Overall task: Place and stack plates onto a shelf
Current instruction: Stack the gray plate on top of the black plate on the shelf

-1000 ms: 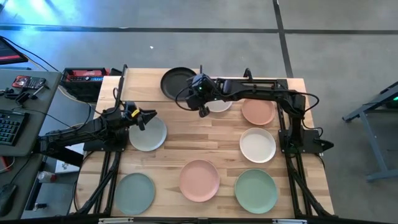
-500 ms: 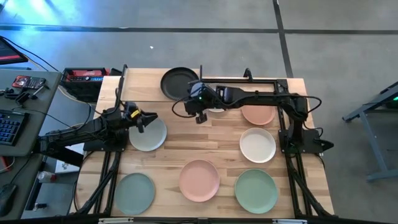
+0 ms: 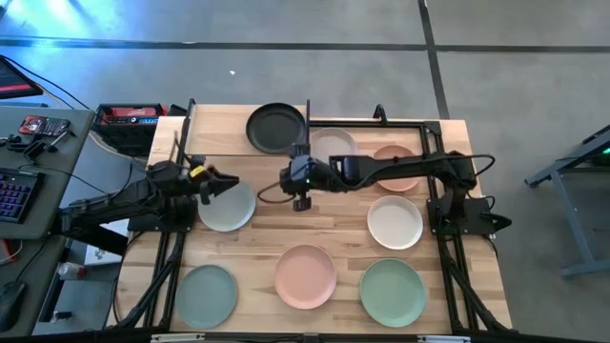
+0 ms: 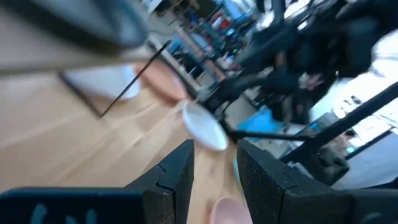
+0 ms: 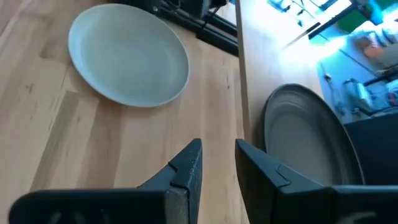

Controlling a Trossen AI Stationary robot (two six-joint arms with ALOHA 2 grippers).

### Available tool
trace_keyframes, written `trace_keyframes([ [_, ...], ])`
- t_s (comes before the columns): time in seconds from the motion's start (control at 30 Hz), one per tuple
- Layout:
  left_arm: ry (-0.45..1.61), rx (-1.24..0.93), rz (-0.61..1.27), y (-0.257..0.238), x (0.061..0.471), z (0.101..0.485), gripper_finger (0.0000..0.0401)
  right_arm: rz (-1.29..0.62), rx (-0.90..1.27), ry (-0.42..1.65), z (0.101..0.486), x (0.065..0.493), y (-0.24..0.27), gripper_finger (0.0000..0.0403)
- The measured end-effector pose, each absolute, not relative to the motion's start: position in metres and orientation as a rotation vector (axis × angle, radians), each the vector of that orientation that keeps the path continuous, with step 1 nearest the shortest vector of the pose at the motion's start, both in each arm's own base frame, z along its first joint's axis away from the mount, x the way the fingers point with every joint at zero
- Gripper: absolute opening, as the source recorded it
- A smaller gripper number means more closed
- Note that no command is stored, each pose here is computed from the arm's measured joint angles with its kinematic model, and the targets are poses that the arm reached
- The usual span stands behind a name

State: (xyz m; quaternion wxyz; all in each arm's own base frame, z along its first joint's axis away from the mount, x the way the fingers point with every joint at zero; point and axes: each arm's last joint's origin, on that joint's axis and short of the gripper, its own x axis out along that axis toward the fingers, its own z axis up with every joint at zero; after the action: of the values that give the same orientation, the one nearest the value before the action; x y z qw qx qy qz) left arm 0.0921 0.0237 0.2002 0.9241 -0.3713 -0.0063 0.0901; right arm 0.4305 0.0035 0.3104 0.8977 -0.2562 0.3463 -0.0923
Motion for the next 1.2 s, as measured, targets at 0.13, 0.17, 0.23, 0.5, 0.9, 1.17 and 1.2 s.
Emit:
trace_keyframes([
  [0.13, -0.07, -0.702, 0.162, 0.022, 0.086, 0.228, 0.011, -0.238, -0.516, 0.705, 0.311, 0.429, 0.023, 0.008],
  [0.17, -0.069, -0.694, 0.163, 0.022, 0.085, 0.234, 0.011, -0.251, -0.509, 0.699, 0.311, 0.429, 0.028, 0.008],
  [0.23, -0.053, -0.677, 0.169, 0.021, 0.083, 0.245, 0.011, -0.285, -0.492, 0.68, 0.312, 0.429, 0.036, 0.008],
  [0.5, 0.111, -0.705, 0.23, 0.021, 0.083, 0.276, 0.011, -0.37, -0.382, 0.565, 0.328, 0.427, 0.07, 0.008],
  [0.9, 0.43, -0.866, 0.327, 0.027, 0.115, 0.26, 0.011, -0.449, -0.157, 0.398, 0.393, 0.412, 0.1, 0.008],
  [1.17, 0.603, -0.891, 0.349, 0.021, 0.139, 0.243, 0.011, -0.465, -0.073, 0.416, 0.404, 0.403, 0.101, 0.008],
  [1.2, 0.62, -0.891, 0.358, 0.02, 0.142, 0.241, 0.011, -0.467, -0.062, 0.42, 0.403, 0.403, 0.101, 0.008],
])
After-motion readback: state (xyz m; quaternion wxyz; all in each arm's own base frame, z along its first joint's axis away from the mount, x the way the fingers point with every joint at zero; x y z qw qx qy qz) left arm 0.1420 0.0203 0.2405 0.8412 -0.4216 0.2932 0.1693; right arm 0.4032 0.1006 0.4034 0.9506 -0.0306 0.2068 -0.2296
